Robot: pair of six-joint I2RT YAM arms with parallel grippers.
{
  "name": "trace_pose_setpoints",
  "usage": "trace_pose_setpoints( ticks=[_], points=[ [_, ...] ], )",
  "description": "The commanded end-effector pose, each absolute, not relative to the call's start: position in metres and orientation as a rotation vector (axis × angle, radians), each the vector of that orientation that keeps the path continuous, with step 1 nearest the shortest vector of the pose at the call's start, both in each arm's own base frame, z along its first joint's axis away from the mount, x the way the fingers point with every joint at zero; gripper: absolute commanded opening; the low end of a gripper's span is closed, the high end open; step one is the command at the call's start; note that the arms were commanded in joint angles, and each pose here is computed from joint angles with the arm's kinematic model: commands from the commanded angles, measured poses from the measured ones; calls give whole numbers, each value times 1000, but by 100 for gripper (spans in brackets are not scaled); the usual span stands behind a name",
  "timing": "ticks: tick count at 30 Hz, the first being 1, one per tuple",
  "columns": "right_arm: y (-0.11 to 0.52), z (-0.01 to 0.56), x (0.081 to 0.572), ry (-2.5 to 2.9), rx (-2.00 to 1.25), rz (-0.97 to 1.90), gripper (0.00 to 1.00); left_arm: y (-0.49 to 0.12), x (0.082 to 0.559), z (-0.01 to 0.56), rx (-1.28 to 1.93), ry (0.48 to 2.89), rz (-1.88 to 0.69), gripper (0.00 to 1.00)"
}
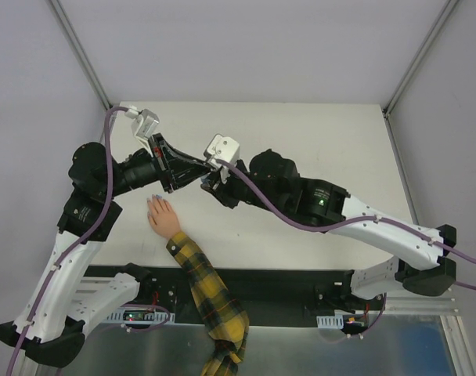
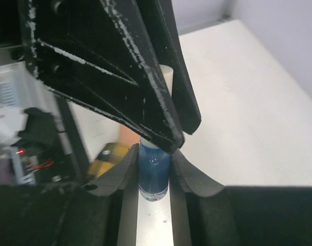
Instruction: Paint the nails
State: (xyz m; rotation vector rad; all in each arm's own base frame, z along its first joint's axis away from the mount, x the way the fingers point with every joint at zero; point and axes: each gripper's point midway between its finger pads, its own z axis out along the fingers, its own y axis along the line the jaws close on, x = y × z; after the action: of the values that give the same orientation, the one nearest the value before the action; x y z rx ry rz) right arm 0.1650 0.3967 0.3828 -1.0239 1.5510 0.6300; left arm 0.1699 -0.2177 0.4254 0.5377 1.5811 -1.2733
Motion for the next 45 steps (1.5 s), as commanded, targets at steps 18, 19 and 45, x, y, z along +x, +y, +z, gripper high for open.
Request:
trace_pose_setpoints(
  ticks=[18, 19, 45],
  points=[
    [356, 449, 41, 1028, -1385, 1645, 0, -217, 70, 461, 1076, 1204, -1465, 63],
    [357, 449, 46, 1055, -1366, 1617, 0, -217, 72, 461, 1061, 1210, -1459, 74],
    [379, 424, 171, 1439, -879, 695, 0, -212, 174, 440, 437, 1581, -1273, 51]
  ],
)
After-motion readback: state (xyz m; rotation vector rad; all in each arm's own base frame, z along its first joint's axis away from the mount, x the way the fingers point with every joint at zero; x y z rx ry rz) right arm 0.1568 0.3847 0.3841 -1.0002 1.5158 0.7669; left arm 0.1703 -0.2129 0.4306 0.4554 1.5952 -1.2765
